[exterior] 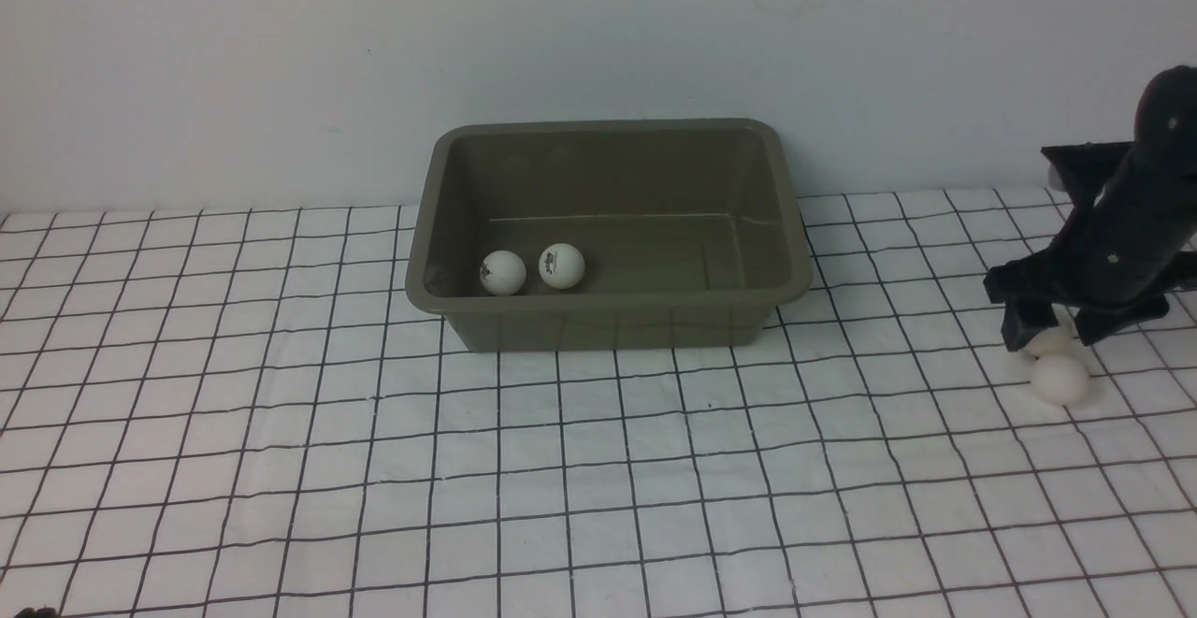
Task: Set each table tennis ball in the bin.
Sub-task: Use the right arm to clamp the table tennis ball closest to it
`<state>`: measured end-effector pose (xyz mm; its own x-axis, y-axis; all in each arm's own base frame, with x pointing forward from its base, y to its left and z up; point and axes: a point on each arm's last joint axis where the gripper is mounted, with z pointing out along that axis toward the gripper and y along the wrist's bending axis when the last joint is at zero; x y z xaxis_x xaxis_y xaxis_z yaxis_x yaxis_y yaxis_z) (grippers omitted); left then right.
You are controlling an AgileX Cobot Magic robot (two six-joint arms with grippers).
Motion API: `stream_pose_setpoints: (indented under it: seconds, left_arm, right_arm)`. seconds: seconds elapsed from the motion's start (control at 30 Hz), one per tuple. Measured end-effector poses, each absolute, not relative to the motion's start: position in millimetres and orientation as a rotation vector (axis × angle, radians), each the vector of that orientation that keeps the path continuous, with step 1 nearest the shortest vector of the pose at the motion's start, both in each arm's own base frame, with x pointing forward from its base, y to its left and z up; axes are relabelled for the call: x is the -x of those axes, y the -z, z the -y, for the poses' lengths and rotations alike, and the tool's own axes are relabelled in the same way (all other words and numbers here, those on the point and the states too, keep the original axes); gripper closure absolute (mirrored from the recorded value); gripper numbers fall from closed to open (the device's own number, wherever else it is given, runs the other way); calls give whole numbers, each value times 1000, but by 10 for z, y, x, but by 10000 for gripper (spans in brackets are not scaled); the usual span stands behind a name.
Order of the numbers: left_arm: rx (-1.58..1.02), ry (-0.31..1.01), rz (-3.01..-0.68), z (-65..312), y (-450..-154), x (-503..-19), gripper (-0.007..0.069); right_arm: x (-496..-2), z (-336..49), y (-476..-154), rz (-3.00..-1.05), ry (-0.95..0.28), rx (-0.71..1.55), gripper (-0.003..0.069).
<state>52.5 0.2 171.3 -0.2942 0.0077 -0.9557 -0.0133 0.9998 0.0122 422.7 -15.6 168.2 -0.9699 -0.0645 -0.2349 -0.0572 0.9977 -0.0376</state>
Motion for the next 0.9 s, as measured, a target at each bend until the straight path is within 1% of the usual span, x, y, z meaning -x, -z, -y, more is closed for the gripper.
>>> stream_pose_setpoints:
  seconds: [0.33, 0.4, 0.53, 0.6, 0.7, 0.77, 0.9]
  left_arm:
    - [4, -21, -1869, -2, -1713, -525, 630]
    - [4, -21, -1869, -2, -1713, -525, 630]
    - [4, -21, -1869, -2, -1713, -525, 629]
    - [4, -21, -1869, -2, -1713, -525, 629]
    - [4, -21, -1869, -2, -1713, -525, 629]
    - [4, -21, -1869, -2, -1713, -525, 629]
    - [4, -21, -1869, -2, -1713, -525, 629]
  right_arm:
    - [-4437, 159, -1594, -2917, 37, 102, 176]
    - [-4462, 159, -1556, -2936, 36, 103, 186]
    - [-4465, 160, -1512, -2958, 34, 103, 242]
    - [-4464, 160, -1514, -2960, 34, 103, 290]
    - [-4478, 160, -1549, -2958, 34, 103, 296]
    - [-4523, 139, -1657, -2949, -2, 97, 296]
    - [-4661, 8, -2041, -2874, -201, 127, 296]
